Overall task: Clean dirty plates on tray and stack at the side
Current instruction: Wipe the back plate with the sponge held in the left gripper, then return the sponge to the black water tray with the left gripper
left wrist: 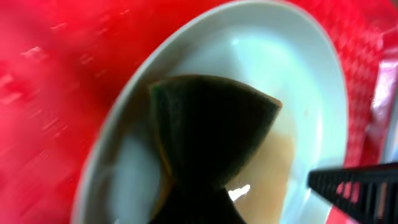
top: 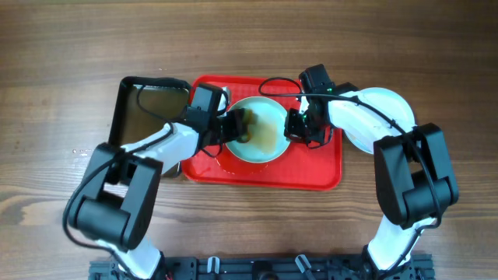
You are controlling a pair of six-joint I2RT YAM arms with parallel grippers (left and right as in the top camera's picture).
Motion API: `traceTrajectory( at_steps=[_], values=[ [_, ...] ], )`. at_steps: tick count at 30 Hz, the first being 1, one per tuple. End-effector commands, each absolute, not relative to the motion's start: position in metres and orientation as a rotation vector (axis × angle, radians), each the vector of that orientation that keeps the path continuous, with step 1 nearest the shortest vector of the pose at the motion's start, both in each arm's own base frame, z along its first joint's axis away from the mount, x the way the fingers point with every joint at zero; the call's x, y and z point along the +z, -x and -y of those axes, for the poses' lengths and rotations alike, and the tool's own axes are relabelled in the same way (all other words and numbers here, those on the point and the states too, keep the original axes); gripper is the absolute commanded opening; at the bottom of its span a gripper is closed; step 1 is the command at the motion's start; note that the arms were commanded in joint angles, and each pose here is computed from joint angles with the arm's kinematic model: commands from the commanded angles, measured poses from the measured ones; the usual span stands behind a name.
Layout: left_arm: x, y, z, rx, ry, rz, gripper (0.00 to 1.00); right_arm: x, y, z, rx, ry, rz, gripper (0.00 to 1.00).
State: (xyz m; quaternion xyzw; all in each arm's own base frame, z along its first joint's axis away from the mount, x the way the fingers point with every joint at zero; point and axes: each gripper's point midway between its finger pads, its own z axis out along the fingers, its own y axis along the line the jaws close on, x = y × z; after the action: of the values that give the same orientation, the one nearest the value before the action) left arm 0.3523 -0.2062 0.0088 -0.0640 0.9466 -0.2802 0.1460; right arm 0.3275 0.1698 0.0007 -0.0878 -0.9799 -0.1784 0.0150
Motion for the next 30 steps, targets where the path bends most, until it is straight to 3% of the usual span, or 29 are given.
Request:
traceTrajectory(
  at_steps=[1,5,12,13,17,25,27,30],
  values=[
    [0.051,-0.351,0.194,-0.758,0.109,-2.639,0.04,-0.011,-0.321,-0.163,-0.484,0.250,3.037,0.04],
    [0.097,-0.347,0.173,-0.698,0.123,-2.563,0.04,-0.011,-0.321,-0.164,-0.487,0.249,3.040,0.04],
    [0.087,-0.356,0.038,-0.086,0.420,-2.541,0.04,-0.011,-0.321,-0.163,-0.485,0.250,3.037,0.04],
    [0.088,-0.359,0.024,-0.021,0.349,-2.539,0.04,-0.011,-0.321,-0.163,-0.485,0.249,3.037,0.04],
    [0.076,-0.357,0.007,0.089,0.121,-2.601,0.04,-0.011,-0.321,-0.163,-0.485,0.249,3.038,0.04],
    [0.026,-0.346,0.005,0.123,0.097,-2.755,0.06,-0.011,-0.321,-0.163,-0.485,0.249,3.038,0.04],
    [0.024,-0.344,0.005,0.126,0.096,-2.765,0.38,-0.011,-0.321,-0.163,-0.485,0.248,3.038,0.04],
    [0.025,-0.345,0.005,0.125,0.096,-2.760,0.68,-0.011,-0.321,-0.163,-0.485,0.247,3.038,0.04]
  ],
)
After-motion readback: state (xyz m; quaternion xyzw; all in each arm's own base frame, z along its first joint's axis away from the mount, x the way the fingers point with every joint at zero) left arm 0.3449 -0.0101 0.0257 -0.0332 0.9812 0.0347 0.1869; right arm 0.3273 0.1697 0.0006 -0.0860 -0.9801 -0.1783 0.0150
